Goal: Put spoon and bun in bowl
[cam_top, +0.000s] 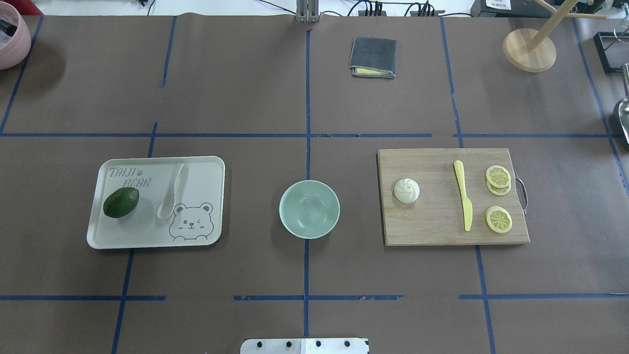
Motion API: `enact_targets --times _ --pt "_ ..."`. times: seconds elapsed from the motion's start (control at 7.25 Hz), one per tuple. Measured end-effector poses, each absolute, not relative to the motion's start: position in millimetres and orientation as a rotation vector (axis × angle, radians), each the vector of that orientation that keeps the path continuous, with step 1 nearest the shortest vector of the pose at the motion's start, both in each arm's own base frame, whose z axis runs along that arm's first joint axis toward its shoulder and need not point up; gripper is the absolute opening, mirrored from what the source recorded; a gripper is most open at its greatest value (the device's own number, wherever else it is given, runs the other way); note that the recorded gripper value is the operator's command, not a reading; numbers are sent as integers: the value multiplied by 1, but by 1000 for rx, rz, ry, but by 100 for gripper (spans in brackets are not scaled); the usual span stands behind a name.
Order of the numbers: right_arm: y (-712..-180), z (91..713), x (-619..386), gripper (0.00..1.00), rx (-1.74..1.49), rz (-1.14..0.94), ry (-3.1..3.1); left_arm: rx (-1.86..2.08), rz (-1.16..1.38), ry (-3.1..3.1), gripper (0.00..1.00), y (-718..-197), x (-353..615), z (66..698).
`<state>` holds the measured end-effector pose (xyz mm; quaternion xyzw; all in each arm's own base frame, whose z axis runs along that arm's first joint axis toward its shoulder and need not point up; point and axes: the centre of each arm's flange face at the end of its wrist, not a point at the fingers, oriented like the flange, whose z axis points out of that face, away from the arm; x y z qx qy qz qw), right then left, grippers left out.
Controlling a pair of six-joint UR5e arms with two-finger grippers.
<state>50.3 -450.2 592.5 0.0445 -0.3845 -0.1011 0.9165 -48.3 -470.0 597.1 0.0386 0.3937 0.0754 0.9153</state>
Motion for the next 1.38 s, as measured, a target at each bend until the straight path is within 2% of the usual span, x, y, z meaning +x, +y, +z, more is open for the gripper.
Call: enact_targets --times 0.55,1.38 --pt "-455 587 50 100 102 -210 -789 142 182 799 100 -474 -48 577" --pt "-483 549 49 100 168 -219 -798 759 398 773 100 -520 -36 475"
